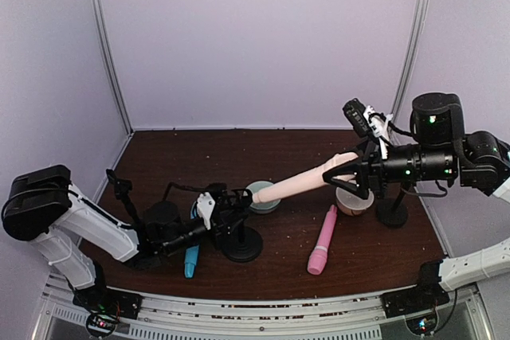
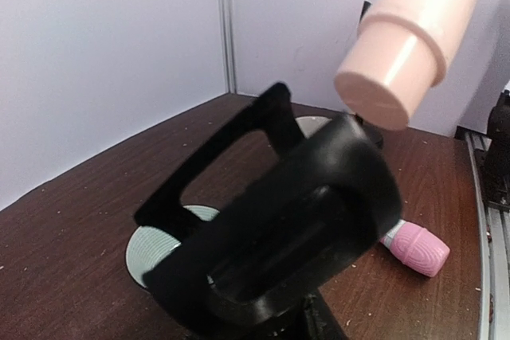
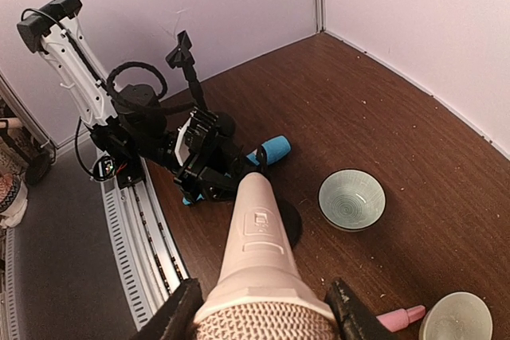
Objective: Attach the microphones to the stand
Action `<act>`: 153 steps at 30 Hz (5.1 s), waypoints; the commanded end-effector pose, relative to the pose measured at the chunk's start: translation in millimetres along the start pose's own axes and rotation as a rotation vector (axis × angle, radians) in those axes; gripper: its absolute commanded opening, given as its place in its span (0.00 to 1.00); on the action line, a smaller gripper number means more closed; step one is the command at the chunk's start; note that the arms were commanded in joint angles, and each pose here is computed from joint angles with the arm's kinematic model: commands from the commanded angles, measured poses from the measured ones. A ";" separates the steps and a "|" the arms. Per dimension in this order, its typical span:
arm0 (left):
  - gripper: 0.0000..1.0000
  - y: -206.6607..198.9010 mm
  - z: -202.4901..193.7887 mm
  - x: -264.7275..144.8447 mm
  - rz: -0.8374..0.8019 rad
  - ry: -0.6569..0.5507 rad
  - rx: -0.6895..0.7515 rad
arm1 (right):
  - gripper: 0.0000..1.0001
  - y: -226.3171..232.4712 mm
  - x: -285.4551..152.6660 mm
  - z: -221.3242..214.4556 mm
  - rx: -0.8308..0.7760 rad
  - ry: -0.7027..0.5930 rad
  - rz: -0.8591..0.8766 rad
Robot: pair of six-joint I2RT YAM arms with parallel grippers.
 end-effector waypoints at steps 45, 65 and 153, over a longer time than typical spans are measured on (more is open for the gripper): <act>0.00 5.2 23.7 8.8 0.199 0.017 -0.199 | 0.00 7.9 29.6 7.9 0.008 -0.096 0.017; 0.00 -16.6 38.7 15.9 0.105 -0.016 -0.113 | 0.00 24.8 55.5 -11.5 -0.229 0.081 -0.006; 0.00 -32.6 52.1 4.8 0.052 -0.089 -0.061 | 0.00 -7.2 215.2 -143.6 -0.235 0.530 -0.122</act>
Point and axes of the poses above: each gripper's point midway between its finger pads, its own x axis out along the fingers, its own y axis along the line the jaws close on, z = x × y, the point moved 2 cm from there along -x, back along the fingers, and after that the axes turned 12 degrees about x, right-handed, at the moved point
